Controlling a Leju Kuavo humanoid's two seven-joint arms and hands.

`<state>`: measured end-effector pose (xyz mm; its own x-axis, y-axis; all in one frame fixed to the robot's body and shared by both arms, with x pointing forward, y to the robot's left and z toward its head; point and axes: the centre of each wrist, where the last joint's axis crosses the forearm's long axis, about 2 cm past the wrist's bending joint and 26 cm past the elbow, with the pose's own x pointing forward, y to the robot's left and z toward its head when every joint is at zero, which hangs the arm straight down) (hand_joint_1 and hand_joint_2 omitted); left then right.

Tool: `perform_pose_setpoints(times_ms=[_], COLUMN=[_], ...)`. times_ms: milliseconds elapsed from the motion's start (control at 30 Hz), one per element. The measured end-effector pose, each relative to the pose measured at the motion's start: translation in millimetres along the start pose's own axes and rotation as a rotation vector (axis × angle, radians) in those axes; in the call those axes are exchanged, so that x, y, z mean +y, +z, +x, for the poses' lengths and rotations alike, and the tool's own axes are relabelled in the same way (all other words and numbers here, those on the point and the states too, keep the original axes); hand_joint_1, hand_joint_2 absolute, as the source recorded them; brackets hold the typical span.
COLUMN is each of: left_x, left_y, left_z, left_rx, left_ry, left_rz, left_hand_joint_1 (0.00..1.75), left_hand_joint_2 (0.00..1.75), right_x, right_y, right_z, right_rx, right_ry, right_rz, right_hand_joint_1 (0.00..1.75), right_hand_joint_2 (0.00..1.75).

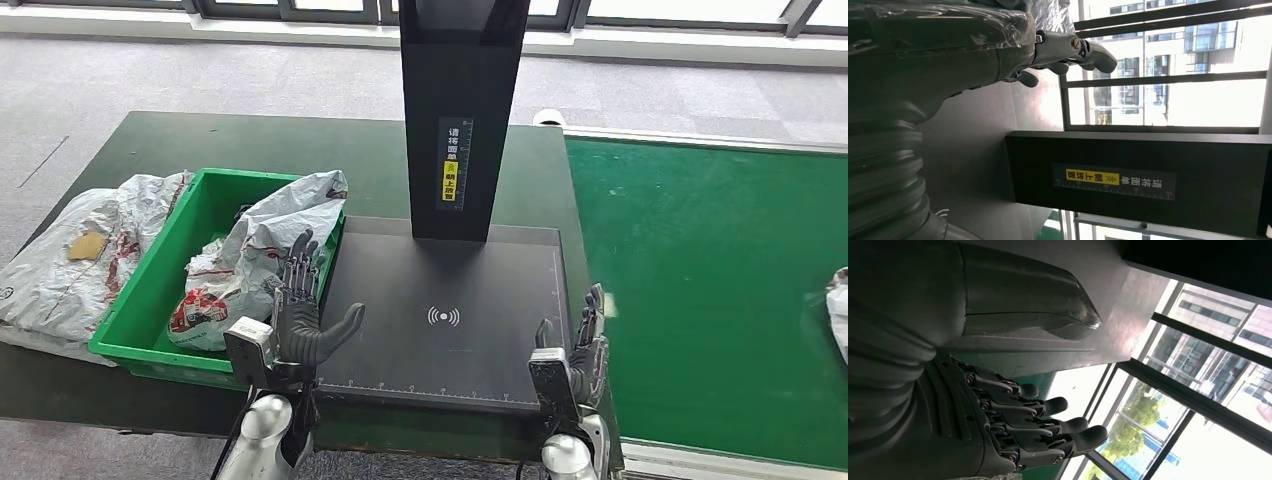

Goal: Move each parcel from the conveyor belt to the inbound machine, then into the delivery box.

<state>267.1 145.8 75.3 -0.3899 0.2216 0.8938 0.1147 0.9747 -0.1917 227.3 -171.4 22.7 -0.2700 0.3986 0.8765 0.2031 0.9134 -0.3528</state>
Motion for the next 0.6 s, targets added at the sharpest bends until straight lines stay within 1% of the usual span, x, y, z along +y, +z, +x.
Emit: perform_pose_setpoints(times_ms=[300, 600], left_x=[-0.3, -3.5], left_y=[0.0, 3.6], left_z=[-0.7, -6.0], left_rx=[0.003, 0.031], left_ry=[0.000, 0.003], left_rz=[-0.001, -0.016], left_hand_joint_1=[0.00, 0.00], left_hand_joint_2=[1.75, 1.75], right_x=[-4.2, -10.9], right_y=[0.5, 11.7], right_z=[-3.3, -9.0], right_rx=[0.003, 0.037], right_ry=[0.023, 0.045], right_rz=[-0.004, -0.032], right_hand_joint_1=[0.00, 0.00], right_hand_joint_2=[1.75, 1.75])
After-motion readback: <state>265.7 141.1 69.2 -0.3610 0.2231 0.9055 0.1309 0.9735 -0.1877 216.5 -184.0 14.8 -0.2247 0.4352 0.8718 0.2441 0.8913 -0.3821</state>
